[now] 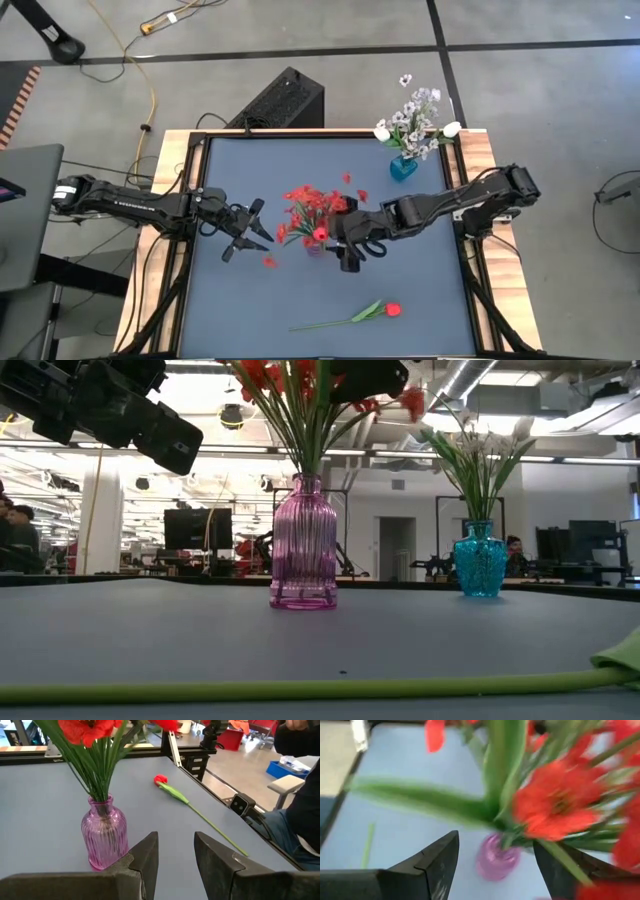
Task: Sort flowers into vase by color
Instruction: Put the top red flower into the purple vase, then put the red flower into the purple vase
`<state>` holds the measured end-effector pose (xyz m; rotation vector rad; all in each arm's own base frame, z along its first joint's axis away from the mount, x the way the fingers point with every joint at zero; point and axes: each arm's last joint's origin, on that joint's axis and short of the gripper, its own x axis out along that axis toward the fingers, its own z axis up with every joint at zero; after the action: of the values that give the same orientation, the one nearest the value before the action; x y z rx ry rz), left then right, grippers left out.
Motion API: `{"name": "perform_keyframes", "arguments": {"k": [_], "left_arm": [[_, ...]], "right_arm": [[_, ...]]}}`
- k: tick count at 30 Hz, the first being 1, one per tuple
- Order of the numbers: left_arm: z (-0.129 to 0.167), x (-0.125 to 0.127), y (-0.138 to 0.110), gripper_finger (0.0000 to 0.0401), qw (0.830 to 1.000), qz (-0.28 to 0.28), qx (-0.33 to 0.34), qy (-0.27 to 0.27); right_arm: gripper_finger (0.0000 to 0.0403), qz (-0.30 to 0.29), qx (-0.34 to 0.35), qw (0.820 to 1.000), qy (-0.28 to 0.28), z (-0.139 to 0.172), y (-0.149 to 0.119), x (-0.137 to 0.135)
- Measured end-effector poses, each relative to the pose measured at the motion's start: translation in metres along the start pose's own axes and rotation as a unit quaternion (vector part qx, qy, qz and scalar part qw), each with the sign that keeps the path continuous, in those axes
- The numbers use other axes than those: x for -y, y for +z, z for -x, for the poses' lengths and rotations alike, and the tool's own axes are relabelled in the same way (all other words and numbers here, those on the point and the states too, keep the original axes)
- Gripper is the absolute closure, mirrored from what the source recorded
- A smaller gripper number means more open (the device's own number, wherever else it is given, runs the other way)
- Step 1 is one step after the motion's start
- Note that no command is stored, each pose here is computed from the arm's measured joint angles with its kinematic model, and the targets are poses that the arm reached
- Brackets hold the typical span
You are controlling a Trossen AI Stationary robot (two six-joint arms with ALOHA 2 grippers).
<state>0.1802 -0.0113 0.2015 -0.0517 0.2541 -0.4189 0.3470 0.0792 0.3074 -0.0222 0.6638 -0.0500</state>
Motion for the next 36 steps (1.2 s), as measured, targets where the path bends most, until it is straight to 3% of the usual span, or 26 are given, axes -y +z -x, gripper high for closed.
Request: {"name": "perform_keyframes", "arguments": {"k": [7,19,26,36], "left_arm": [[0.0,0.0,0.0,0.0288,1.0,0.0,0.0,0.0],[0.0,0.0,0.0,0.0288,1.0,-0.007,0.0,0.0],[-0.001,0.002,0.0,0.0288,1.0,0.0,0.0,-0.004],[-0.004,0.012,-0.001,0.0288,0.999,0.003,-0.009,-0.033]], "right_arm": [[0.0121,-0.018,-0.064,0.995,0.072,0.012,-0.002,-0.005],[0.0121,-0.087,-0.144,0.978,0.122,0.029,-0.022,-0.063],[0.0121,-0.044,-0.155,0.978,0.133,-0.01,-0.049,-0.117],[0.0121,-0.061,-0.187,0.97,0.143,-0.066,-0.083,-0.167]]}}
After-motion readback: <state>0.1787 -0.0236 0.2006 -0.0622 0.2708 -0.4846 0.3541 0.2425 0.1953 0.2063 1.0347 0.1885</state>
